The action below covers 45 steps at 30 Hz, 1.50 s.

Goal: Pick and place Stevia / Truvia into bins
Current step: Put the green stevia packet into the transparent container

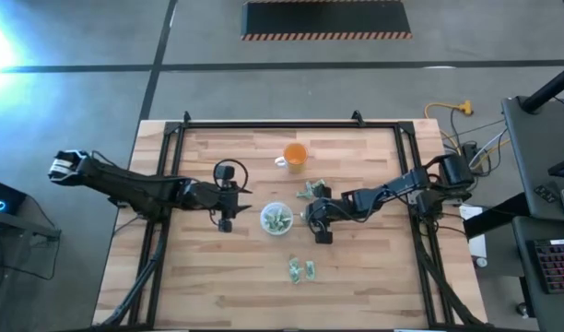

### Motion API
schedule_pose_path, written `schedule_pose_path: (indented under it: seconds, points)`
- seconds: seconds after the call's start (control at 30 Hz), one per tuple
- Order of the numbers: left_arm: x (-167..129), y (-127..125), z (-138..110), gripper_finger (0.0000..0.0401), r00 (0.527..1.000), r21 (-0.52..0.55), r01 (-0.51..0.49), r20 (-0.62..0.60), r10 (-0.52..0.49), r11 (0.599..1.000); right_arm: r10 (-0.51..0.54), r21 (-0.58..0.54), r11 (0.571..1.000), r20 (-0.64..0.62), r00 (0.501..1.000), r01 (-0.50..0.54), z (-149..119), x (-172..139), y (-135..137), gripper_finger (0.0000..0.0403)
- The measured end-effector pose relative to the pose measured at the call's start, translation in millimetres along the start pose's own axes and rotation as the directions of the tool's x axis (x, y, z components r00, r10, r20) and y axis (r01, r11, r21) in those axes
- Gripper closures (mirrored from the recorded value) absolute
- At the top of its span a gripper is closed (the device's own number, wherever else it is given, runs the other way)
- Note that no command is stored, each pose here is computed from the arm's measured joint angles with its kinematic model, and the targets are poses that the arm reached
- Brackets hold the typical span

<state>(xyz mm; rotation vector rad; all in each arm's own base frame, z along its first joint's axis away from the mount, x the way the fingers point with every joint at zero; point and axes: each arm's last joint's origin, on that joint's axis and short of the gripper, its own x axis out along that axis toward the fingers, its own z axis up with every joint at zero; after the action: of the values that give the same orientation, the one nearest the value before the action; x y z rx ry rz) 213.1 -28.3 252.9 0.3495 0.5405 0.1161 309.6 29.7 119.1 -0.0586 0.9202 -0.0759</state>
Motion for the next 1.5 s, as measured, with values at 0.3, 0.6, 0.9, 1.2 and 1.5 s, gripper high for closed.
schedule_pose_path:
  seconds: [0.3, 0.6, 0.9, 1.2, 1.5]
  points:
    - [-1, -1, -4, 0.0237, 1.0, 0.002, 0.0, -0.002, 0.0, 1.0, 0.001, -0.016, 1.0, 0.015, 1.0, 0.0, 4, -2, 0, 0.0394]
    - [-1, -1, -4, 0.0237, 1.0, 0.005, 0.0, -0.004, 0.0, 1.0, 0.0, -0.038, 0.999, 0.069, 0.998, 0.003, 15, -16, -1, 0.0394]
    - [-1, -1, -6, 0.0237, 1.0, 0.008, 0.0, -0.01, 0.0, 1.0, -0.1, -0.032, 0.994, 0.199, 0.975, 0.109, 32, -48, -8, 0.0394]
    - [0, -1, -6, 0.0237, 1.0, 0.012, -0.018, -0.012, 0.019, 1.0, 0.052, -0.143, 0.99, 0.38, 0.923, 0.003, 63, -47, -1, 0.0395]
    - [0, -1, -7, 0.0237, 1.0, 0.012, -0.017, -0.017, 0.018, 1.0, 0.055, -0.156, 0.988, 0.349, 0.935, 0.0, 76, -23, 4, 0.0394]
